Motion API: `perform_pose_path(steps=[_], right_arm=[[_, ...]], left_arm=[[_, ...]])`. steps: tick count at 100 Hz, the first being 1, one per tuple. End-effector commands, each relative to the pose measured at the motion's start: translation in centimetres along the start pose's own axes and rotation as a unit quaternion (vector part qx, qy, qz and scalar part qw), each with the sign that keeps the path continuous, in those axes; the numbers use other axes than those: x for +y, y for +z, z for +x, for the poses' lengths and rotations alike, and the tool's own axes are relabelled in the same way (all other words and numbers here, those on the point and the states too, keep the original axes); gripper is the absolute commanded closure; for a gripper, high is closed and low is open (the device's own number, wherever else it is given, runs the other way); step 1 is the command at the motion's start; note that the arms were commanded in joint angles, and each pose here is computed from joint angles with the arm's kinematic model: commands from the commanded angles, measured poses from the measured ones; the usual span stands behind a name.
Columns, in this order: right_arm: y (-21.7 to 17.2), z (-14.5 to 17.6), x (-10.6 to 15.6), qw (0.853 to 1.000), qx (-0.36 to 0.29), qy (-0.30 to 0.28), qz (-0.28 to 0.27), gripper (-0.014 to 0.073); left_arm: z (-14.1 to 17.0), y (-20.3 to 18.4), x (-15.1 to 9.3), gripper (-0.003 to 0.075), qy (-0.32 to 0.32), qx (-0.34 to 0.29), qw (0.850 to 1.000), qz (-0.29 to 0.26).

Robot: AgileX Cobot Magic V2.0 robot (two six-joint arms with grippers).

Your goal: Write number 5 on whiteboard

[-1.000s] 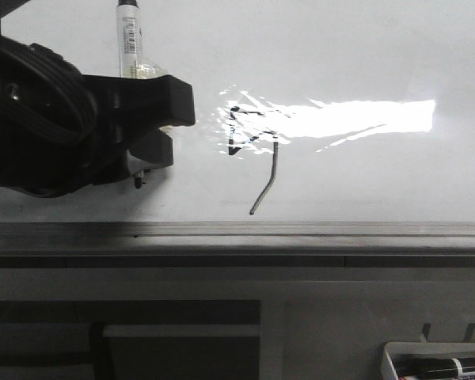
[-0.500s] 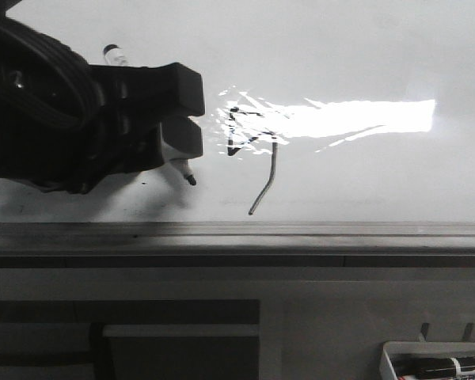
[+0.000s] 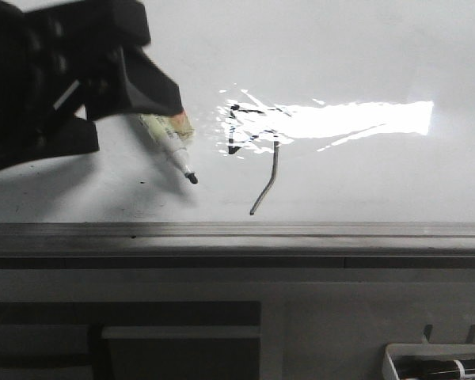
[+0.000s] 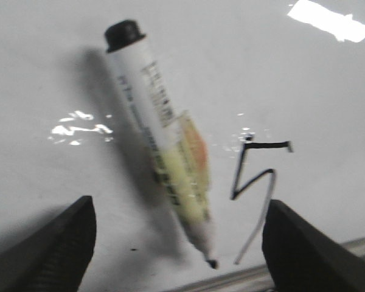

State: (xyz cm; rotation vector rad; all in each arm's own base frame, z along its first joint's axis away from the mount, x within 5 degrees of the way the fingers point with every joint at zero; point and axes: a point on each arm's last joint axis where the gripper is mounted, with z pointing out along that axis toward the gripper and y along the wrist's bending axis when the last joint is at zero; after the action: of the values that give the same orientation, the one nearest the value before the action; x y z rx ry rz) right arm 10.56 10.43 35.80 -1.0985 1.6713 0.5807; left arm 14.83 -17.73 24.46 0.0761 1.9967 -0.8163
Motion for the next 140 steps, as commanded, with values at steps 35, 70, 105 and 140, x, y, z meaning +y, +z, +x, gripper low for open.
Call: perform_pose_path(steps=[35, 70, 105, 140], right_arm=[[-4.5, 3.9, 1.8, 0.980, -0.112, -0.036, 0.159, 0.0652], [-5.7, 9.3, 3.1, 0.952, -0.188, -0.015, 0.239, 0.0657], [-5.7, 9.5, 3.1, 0.953, -0.187, -0.015, 0.239, 0.0657], [-5.7, 9.5, 3.1, 0.953, -0.187, -0.015, 0.239, 0.0657]], left_arm=[[-4.5, -11.9, 0.5, 0.0744, 0.119, -0.175, 0.967, 0.139], [-2.5, -16.2, 4.1, 0.0741, 0.100, -0.242, 0.948, 0.180], [-2.2, -16.2, 4.3, 0.0741, 0.099, -0.243, 0.948, 0.181], [-1.6, -15.8, 4.7, 0.0741, 0.104, -0.235, 0.951, 0.174]])
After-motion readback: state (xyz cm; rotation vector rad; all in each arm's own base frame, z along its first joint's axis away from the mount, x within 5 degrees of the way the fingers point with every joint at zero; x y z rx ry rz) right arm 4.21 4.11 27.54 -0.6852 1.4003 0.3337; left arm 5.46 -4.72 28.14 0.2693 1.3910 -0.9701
